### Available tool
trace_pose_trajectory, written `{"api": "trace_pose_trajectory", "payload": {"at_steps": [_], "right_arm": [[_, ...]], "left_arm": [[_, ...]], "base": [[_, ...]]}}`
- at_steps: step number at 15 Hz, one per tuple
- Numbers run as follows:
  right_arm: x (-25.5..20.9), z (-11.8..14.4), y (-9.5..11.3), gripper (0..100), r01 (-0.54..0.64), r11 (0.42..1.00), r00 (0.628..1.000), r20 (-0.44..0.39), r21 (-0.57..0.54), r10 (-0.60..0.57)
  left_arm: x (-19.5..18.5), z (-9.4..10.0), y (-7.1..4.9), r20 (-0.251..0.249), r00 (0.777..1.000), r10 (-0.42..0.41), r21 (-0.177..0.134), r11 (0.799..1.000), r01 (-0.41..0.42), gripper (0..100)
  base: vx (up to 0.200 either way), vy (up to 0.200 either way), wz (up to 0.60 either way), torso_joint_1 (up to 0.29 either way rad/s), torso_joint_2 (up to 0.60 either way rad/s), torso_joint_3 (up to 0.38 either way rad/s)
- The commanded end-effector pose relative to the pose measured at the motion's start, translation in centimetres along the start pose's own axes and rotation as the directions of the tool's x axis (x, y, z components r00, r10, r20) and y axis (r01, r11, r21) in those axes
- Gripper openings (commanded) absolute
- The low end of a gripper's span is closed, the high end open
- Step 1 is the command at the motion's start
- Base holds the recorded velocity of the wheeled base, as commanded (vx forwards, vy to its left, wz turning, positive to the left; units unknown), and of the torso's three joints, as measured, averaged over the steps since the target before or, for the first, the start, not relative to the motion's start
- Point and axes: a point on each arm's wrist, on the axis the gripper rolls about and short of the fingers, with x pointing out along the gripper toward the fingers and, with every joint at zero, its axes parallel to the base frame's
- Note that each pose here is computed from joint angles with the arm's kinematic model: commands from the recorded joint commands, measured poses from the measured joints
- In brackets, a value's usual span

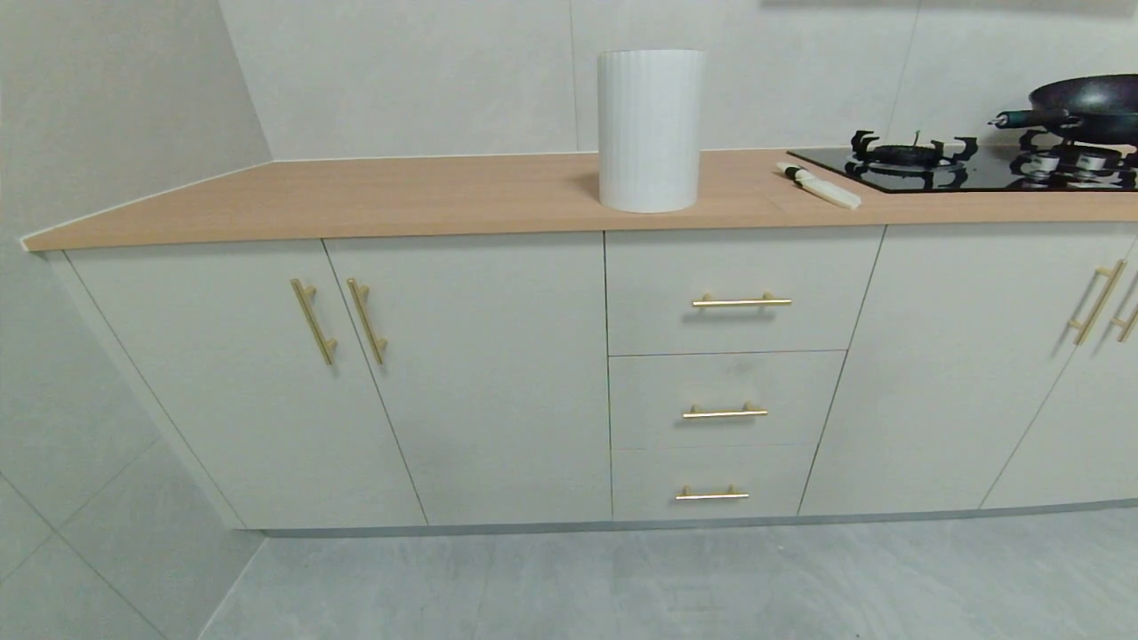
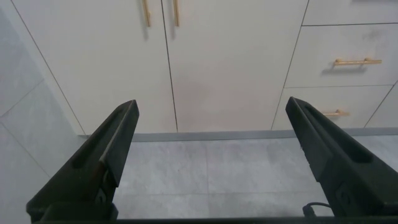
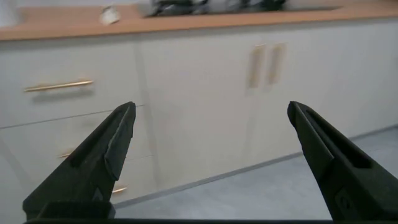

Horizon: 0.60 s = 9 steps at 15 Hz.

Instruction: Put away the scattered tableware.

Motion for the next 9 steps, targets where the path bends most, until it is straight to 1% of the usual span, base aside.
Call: {"api": "trace_pose_trajectory", "payload": {"at_steps": [1, 2, 3, 4, 5, 7, 8, 9], "right_arm": [[-5.4, -1.8, -1.8, 100, 0.070, 0.998, 0.990, 0.125, 0.001, -0.069], [-6.3, -2.7, -2.0, 100, 0.061, 0.998, 0.990, 0.129, -0.004, -0.060], [-6.5, -3.0, -2.0, 100, 0.049, 0.999, 0.990, 0.129, -0.007, -0.047], [-6.2, -3.7, -1.7, 100, 0.030, 0.999, 0.993, 0.115, 0.011, -0.031], [-5.9, -4.1, -1.5, 100, 0.014, 0.999, 0.992, 0.123, 0.039, -0.018], [-5.2, -6.2, -0.7, 100, -0.122, 0.992, 0.989, 0.086, 0.018, 0.120], [-4.8, -7.6, -0.3, 100, -0.190, 0.981, 0.981, 0.050, 0.031, 0.188], [-4.5, -8.8, 0.0, 100, -0.230, 0.973, 0.973, 0.020, 0.035, 0.229]], "left_arm": [[0.0, 0.0, 0.0, -0.003, 1.000, 0.000, 0.000, 1.000, 0.000, 100], [0.0, 0.0, 0.0, -0.001, 1.000, 0.000, 0.000, 1.000, 0.000, 100], [0.0, 0.0, 0.0, -0.003, 1.000, 0.000, 0.000, 1.000, 0.000, 100], [0.0, 0.0, 0.0, -0.001, 1.000, 0.000, 0.000, 1.000, 0.000, 100], [0.0, 0.0, 0.0, -0.003, 1.000, 0.000, 0.000, 1.000, 0.000, 100], [0.0, 0.0, 0.0, -0.003, 1.000, 0.000, 0.000, 1.000, 0.000, 100], [0.0, 0.0, 0.0, -0.003, 1.000, 0.000, 0.000, 1.000, 0.000, 100], [0.0, 0.0, 0.0, -0.001, 1.000, 0.000, 0.000, 1.000, 0.000, 100]], "base": [[0.000, 0.000, 0.00, 0.000, 0.00, 0.000], [0.000, 0.000, 0.00, 0.000, 0.00, 0.000], [0.000, 0.000, 0.00, 0.000, 0.00, 0.000], [0.000, 0.000, 0.00, 0.000, 0.00, 0.000], [0.000, 0.000, 0.00, 0.000, 0.00, 0.000], [0.000, 0.000, 0.00, 0.000, 0.00, 0.000], [0.000, 0.000, 0.00, 0.000, 0.00, 0.000], [0.000, 0.000, 0.00, 0.000, 0.00, 0.000]]}}
